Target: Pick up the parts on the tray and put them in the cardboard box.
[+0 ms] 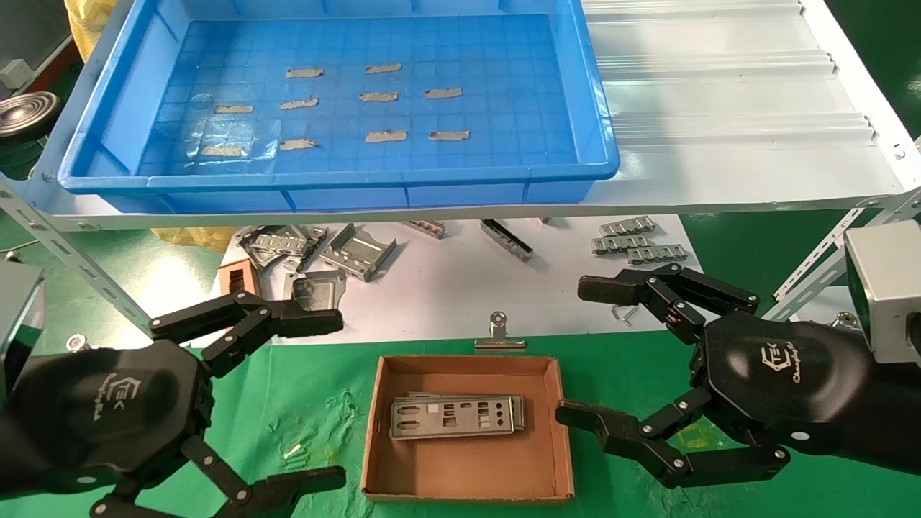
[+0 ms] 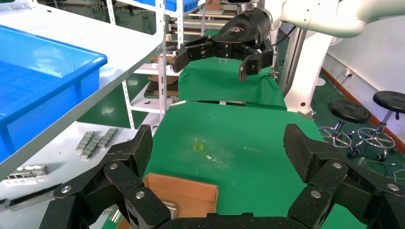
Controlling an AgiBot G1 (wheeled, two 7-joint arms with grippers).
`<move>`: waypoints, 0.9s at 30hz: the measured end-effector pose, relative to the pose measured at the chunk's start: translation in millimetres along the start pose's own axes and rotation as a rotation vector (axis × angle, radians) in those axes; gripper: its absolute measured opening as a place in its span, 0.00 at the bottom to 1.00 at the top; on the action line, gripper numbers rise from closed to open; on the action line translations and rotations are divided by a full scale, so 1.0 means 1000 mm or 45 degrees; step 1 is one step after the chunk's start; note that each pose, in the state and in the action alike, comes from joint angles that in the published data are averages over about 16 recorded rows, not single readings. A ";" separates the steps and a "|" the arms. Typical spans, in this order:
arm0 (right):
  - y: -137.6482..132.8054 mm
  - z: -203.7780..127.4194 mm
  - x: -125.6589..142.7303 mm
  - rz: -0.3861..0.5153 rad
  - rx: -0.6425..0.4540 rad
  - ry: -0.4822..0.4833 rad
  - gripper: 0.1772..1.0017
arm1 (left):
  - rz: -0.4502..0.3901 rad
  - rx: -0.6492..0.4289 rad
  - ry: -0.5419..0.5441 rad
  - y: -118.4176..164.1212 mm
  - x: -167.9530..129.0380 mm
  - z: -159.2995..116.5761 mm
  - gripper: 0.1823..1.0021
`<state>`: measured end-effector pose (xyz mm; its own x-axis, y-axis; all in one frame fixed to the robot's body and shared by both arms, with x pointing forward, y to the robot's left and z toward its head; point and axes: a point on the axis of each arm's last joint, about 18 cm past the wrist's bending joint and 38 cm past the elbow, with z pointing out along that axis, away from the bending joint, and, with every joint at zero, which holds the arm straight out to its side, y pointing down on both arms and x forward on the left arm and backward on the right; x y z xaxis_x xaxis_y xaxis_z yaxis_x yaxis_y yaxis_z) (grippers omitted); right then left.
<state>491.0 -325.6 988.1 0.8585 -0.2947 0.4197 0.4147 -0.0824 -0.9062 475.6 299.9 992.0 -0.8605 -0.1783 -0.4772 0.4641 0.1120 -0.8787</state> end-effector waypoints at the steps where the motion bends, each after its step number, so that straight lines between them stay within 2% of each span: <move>1: 0.000 0.000 0.000 0.000 0.000 0.000 1.00 | 0.000 0.000 0.000 0.000 0.000 0.000 1.00; 27: 0.000 0.000 0.000 0.000 0.000 0.000 1.00 | 0.000 0.000 0.000 0.000 0.000 0.000 1.00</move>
<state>491.0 -325.6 988.1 0.8585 -0.2947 0.4197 0.4147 -0.0824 -0.9062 475.6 299.9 992.0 -0.8605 -0.1783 -0.4772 0.4641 0.1120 -0.8787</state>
